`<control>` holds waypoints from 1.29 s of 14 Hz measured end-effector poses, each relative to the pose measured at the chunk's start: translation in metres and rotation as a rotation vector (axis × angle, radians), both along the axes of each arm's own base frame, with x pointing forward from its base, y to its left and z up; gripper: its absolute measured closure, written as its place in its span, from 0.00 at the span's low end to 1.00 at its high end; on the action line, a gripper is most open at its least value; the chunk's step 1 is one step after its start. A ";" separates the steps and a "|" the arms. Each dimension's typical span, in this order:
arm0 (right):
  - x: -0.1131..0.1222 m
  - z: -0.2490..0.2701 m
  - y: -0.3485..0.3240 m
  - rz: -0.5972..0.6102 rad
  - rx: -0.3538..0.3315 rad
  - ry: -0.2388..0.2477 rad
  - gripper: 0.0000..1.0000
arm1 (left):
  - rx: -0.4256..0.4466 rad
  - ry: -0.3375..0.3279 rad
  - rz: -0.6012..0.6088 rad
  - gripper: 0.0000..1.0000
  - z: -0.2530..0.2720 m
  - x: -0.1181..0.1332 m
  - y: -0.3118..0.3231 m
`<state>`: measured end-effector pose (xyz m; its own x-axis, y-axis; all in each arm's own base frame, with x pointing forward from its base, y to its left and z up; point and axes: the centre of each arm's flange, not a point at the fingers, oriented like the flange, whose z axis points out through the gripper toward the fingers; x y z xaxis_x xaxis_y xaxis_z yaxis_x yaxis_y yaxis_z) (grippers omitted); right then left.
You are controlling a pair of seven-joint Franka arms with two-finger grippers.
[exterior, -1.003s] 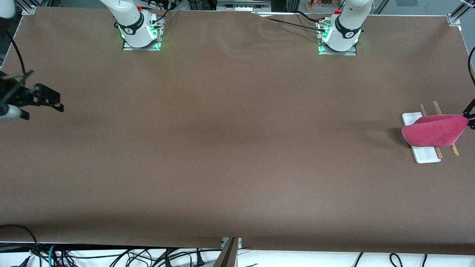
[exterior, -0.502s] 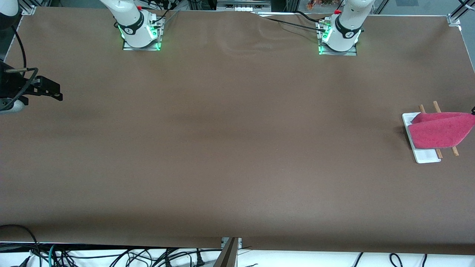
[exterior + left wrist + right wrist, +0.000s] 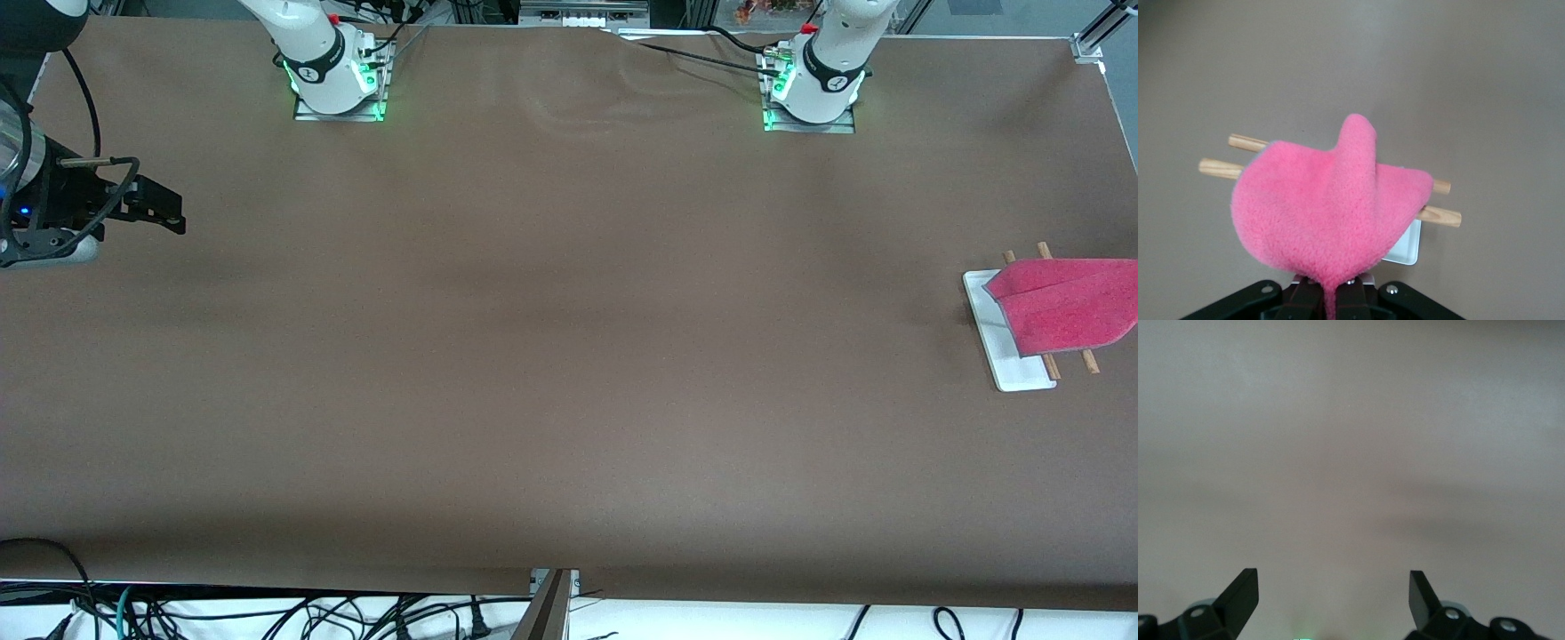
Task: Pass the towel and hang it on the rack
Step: 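Lower the towel onto the rack rods and open the left gripper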
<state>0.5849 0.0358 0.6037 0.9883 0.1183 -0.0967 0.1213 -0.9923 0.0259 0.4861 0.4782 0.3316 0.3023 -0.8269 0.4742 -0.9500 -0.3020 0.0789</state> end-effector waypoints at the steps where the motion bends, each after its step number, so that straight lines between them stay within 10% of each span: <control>1: 0.000 -0.001 -0.001 -0.002 0.000 0.001 0.00 | -0.013 0.008 0.000 0.97 -0.011 -0.001 0.001; 8: 0.001 -0.003 -0.004 -0.008 -0.001 0.004 0.00 | -0.029 0.013 -0.004 0.97 -0.031 0.006 0.001; 13: 0.002 -0.003 -0.004 -0.008 -0.001 0.005 0.00 | 0.001 -0.038 -0.043 0.71 -0.052 0.011 0.011; 18: 0.002 -0.005 -0.004 -0.008 -0.001 0.008 0.00 | 0.035 -0.113 -0.041 0.22 -0.025 0.024 0.023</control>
<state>0.5872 0.0314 0.5988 0.9883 0.1106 -0.1051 0.1139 -0.9932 0.0259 0.5100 0.5016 0.3070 0.2140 -0.8540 0.4743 -0.9639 -0.2633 -0.0392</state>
